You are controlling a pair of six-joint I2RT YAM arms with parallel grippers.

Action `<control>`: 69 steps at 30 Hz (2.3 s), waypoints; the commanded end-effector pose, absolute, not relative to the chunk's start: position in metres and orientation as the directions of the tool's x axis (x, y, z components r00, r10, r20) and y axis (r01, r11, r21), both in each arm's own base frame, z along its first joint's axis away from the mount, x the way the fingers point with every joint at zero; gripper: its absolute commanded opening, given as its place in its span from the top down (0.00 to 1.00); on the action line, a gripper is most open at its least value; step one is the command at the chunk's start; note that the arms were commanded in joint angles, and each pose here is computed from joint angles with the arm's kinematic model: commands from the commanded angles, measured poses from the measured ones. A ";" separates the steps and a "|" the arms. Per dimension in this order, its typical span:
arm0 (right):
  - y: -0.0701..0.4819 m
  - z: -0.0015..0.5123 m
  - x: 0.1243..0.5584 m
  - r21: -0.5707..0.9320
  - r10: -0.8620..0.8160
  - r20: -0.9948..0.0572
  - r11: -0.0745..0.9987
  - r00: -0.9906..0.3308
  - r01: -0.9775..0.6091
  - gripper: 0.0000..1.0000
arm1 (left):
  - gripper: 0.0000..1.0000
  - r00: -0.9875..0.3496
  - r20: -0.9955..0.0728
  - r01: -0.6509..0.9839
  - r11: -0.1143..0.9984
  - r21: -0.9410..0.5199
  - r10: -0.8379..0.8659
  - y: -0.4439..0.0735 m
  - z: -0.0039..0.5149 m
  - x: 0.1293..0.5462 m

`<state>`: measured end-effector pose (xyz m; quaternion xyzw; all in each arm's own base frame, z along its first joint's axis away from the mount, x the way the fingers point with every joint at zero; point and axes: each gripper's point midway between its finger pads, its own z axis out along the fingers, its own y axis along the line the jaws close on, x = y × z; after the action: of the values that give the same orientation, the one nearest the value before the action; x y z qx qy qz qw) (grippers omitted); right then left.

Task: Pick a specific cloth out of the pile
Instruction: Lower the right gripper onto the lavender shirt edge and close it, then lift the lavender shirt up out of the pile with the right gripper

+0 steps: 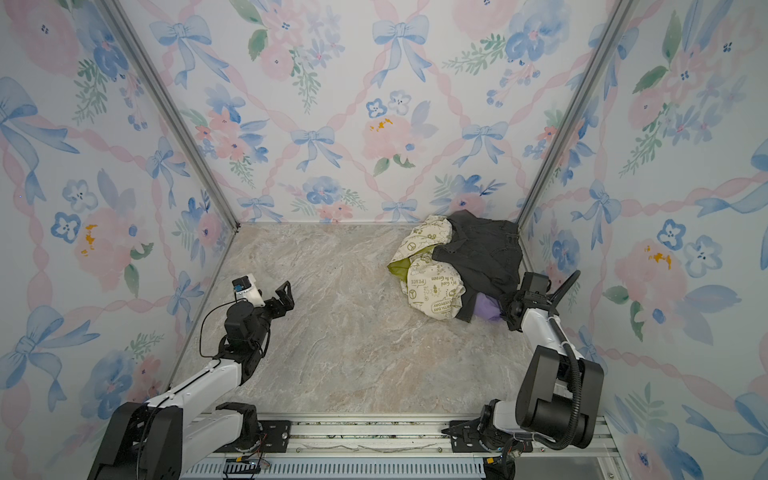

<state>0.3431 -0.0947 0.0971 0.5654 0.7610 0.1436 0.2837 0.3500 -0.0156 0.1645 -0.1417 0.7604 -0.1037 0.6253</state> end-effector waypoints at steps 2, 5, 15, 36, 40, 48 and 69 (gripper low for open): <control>-0.089 0.147 0.360 0.578 0.915 -0.360 0.372 -0.182 0.727 1.00 | 0.02 -0.136 -0.919 -0.069 0.929 -0.363 -0.369 -0.015 0.184 0.356; -0.084 0.174 0.369 0.591 0.892 -0.414 0.413 -0.178 0.693 1.00 | 0.02 -0.139 -0.920 -0.061 0.930 -0.361 -0.366 -0.016 0.185 0.358; -0.066 0.257 0.398 0.684 0.850 -0.511 0.492 -0.127 0.538 1.00 | 0.02 -0.162 -0.919 -0.033 0.933 -0.359 -0.360 -0.023 0.185 0.365; -0.084 0.095 0.316 0.329 0.968 -0.196 0.215 -0.157 0.919 0.19 | 0.02 -0.176 -0.907 -0.006 0.922 -0.388 -0.383 -0.030 0.185 0.372; -0.079 0.064 0.307 0.270 0.986 -0.093 0.157 -0.137 0.950 0.24 | 0.02 -0.181 -0.901 -0.007 0.917 -0.399 -0.393 -0.030 0.183 0.371; -0.080 0.040 0.311 0.271 0.994 -0.065 0.098 -0.084 0.958 0.39 | 0.02 -0.182 -0.896 -0.019 0.913 -0.408 -0.404 -0.028 0.178 0.365; -0.081 0.121 0.381 0.589 0.988 -0.155 0.106 -0.017 0.801 1.00 | 0.02 -0.163 -0.902 -0.040 0.916 -0.400 -0.401 -0.023 0.178 0.361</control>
<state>0.3623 -0.0826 0.0810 0.6565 0.7064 0.1464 0.2207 0.3626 -0.0259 0.1762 -0.1423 0.7553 -0.1444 0.6233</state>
